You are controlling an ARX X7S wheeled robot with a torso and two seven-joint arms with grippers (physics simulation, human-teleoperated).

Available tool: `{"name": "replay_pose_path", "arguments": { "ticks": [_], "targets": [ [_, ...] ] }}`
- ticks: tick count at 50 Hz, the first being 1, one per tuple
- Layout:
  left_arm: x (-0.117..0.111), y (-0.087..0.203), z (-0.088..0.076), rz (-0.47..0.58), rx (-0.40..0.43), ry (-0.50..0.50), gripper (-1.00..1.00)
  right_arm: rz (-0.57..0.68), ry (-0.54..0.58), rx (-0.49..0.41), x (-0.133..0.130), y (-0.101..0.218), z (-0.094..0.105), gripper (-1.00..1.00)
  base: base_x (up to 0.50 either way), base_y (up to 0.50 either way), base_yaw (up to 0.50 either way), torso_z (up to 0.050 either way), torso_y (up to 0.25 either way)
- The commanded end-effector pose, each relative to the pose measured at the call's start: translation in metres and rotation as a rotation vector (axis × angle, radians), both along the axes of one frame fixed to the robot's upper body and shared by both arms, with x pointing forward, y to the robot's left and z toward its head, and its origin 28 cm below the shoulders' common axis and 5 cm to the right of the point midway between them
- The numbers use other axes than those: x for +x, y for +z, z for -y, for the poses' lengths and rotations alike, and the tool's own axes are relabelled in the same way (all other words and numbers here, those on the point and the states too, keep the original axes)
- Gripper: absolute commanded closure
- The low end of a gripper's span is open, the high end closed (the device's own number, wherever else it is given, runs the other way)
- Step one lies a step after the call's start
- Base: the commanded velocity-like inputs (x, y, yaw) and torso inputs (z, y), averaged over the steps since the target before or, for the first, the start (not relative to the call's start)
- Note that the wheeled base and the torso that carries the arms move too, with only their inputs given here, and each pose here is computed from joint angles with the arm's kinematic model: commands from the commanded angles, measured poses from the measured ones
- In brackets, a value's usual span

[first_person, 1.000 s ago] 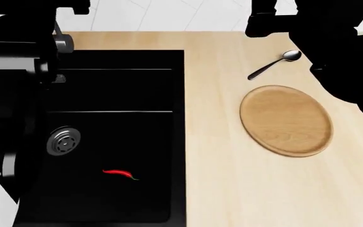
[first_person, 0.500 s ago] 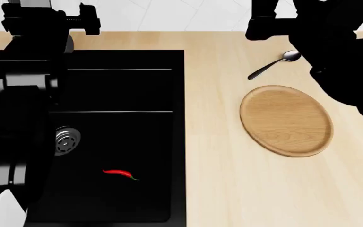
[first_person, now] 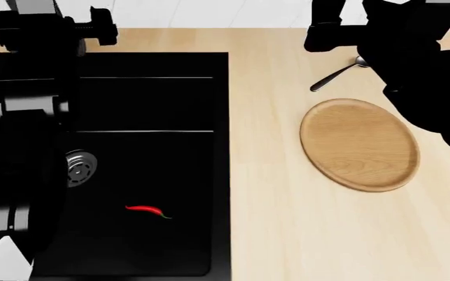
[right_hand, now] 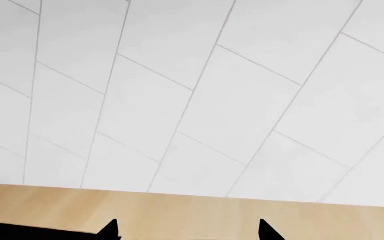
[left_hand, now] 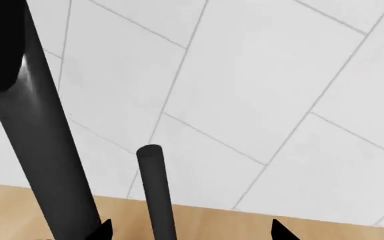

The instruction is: Pick the chili pepper from the counter and place it in the sink. Then turn on the sink faucet.

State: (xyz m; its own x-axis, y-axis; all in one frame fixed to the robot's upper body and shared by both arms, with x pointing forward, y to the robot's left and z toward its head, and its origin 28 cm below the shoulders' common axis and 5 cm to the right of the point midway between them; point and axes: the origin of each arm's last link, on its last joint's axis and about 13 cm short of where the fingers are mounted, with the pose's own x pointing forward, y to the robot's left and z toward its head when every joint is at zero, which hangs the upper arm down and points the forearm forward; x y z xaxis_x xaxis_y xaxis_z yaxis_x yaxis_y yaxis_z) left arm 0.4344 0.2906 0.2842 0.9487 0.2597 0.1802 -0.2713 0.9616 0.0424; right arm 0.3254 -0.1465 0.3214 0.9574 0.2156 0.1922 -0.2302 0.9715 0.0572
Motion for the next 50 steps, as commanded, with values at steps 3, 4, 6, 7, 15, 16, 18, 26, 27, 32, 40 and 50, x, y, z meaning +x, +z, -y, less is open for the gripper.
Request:
{"name": "replay_pose_path", "arguments": {
  "ticks": [3,4,6,7,15,16,18,26,27,32,40,50],
  "targets": [
    [-0.001,0.008,-0.005,0.049,-0.007,0.087,-1.0,-0.002,0.003,-0.001,-0.001,-0.001,0.0,-1.0,0.0,0.0,0.0,0.0,0.0],
    [-0.001,0.008,-0.005,0.049,-0.008,0.082,-1.0,-0.003,0.002,-0.002,0.0,-0.001,0.0,-1.0,0.0,0.0,0.0,0.0,0.0],
    [-0.001,0.009,-0.004,0.049,-0.005,0.072,-1.0,-0.001,0.001,-0.002,-0.001,0.0,0.0,-1.0,0.0,0.0,0.0,0.0,0.0],
    [-0.001,0.009,-0.004,0.049,-0.005,0.072,-1.0,-0.001,0.001,-0.002,-0.001,0.0,0.0,-1.0,0.0,0.0,0.0,0.0,0.0],
    [0.0,0.016,0.0,0.08,-0.011,0.036,-1.0,-0.001,0.001,-0.001,-0.001,0.0,0.001,-1.0,0.0,0.0,0.0,0.0,-0.188],
    [0.0,0.016,0.001,0.068,0.017,0.03,-1.0,-0.002,0.001,-0.001,-0.001,0.0,0.001,-1.0,0.0,0.0,0.0,0.0,0.0],
    [0.0,0.017,0.002,0.069,0.022,0.017,-1.0,-0.002,0.002,-0.001,-0.001,0.0,0.001,-1.0,0.0,0.0,0.0,0.0,0.0],
    [0.0,0.018,0.001,0.092,0.036,-0.003,-1.0,-0.007,0.006,0.001,0.0,-0.003,0.001,-1.0,0.0,0.0,0.0,0.0,0.0],
    [0.0,0.018,0.001,0.101,0.032,-0.011,-1.0,-0.007,0.006,0.001,0.0,-0.003,0.001,-1.0,0.0,0.0,0.0,0.0,0.0],
    [0.001,0.018,0.003,0.126,0.037,-0.067,-1.0,-0.006,0.008,0.004,-0.002,-0.002,0.001,-1.0,0.0,0.0,0.0,0.0,0.0],
    [0.003,0.014,0.011,0.155,0.045,-0.227,-1.0,-0.006,0.007,0.006,-0.001,-0.003,0.002,-1.0,0.0,0.0,0.0,0.0,0.0],
    [-0.003,0.018,0.023,0.188,0.053,-0.448,-1.0,-0.006,0.004,0.007,-0.001,-0.003,0.002,-1.0,0.0,0.0,0.0,0.0,0.0]
  ]
}}
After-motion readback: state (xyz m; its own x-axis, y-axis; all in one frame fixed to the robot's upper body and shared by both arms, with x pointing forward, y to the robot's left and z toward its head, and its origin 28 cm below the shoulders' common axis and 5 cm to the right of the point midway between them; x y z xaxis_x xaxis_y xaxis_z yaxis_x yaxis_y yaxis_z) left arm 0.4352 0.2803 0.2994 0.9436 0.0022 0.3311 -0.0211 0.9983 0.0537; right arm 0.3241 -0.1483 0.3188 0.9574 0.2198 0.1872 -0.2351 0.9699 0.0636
